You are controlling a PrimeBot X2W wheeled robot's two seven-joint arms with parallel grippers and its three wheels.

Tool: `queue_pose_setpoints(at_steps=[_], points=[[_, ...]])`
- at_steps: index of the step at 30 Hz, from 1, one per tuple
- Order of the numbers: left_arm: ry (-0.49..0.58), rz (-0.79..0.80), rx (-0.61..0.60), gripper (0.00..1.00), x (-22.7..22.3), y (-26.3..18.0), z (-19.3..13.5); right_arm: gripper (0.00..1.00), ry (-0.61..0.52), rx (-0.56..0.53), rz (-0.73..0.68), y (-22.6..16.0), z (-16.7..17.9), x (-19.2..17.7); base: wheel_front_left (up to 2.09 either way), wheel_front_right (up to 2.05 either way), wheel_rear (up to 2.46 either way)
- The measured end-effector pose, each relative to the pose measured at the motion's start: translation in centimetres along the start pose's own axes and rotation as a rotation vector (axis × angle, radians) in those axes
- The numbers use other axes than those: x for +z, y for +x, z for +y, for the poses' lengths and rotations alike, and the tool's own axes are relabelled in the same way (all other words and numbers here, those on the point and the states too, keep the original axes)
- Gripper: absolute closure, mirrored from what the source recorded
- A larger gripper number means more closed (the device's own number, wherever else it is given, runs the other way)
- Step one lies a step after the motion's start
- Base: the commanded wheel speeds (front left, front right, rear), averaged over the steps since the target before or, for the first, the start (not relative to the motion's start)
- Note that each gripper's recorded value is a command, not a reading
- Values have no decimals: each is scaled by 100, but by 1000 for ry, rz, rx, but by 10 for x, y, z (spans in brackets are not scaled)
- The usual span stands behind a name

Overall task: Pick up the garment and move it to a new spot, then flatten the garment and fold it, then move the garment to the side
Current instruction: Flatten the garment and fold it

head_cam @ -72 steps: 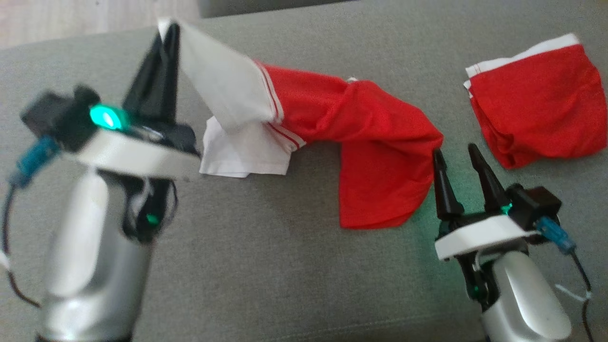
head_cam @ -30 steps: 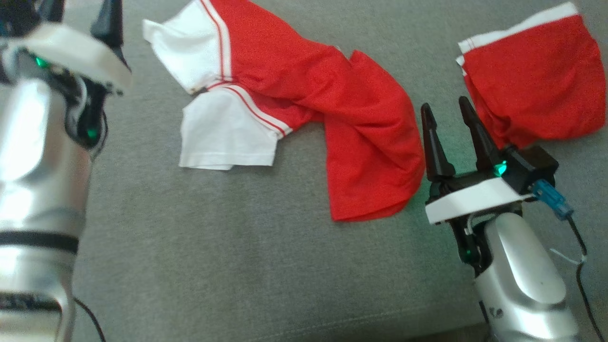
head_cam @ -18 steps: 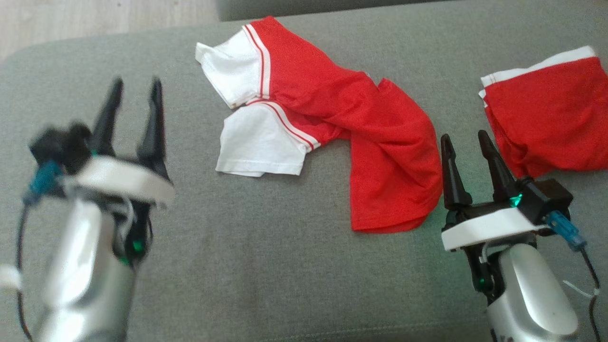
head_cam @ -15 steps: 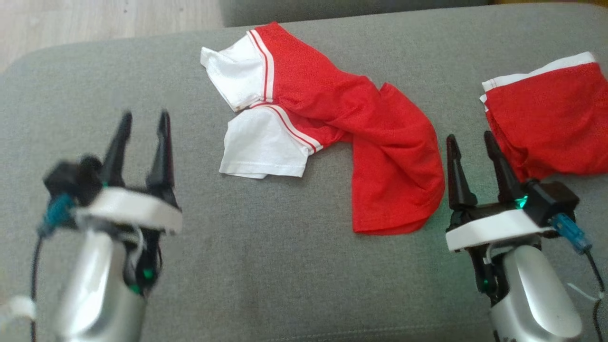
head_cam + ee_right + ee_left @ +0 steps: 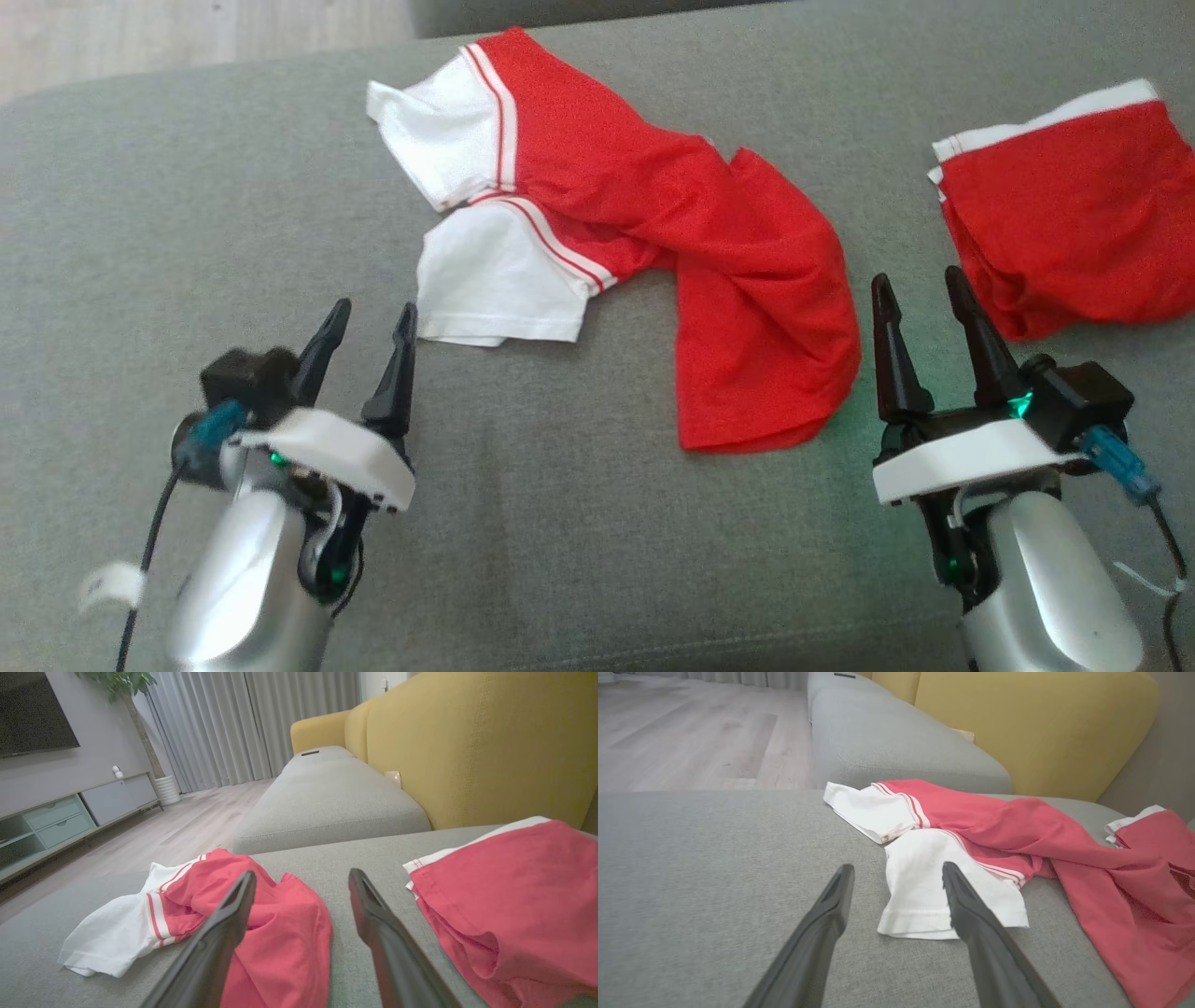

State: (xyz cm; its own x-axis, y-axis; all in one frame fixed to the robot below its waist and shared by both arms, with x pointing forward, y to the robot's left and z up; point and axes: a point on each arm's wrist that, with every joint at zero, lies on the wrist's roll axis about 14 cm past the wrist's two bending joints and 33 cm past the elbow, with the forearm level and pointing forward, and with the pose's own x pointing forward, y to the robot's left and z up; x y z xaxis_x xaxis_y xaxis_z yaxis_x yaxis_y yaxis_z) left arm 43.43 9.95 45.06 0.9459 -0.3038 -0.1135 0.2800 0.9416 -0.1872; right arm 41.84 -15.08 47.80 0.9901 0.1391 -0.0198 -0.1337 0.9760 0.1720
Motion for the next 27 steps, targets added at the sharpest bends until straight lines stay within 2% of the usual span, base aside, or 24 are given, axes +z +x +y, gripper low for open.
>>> queue_pose_setpoints(at_steps=[6,12,21,22,23,27], points=[[13,136,-38,0,-27,25,-5,0,-1,-35,28,-4,-13,-10,0,0,0],[21,277,-55,0,-65,32,-6,0,-4,-63,52,-8,-22,-18,0,0,0],[24,307,-54,0,-75,46,-2,0,-7,-88,66,-10,-31,-22,0,0,0],[16,309,-54,30,-76,46,-2,0,-7,-90,67,-10,-32,-23,0,0,0],[10,305,-56,99,-75,47,-3,0,-7,-91,68,-10,-32,-23,0,0,0],[2,286,-62,100,-74,46,-5,0,-6,-92,68,-9,-32,-23,0,0,0]])
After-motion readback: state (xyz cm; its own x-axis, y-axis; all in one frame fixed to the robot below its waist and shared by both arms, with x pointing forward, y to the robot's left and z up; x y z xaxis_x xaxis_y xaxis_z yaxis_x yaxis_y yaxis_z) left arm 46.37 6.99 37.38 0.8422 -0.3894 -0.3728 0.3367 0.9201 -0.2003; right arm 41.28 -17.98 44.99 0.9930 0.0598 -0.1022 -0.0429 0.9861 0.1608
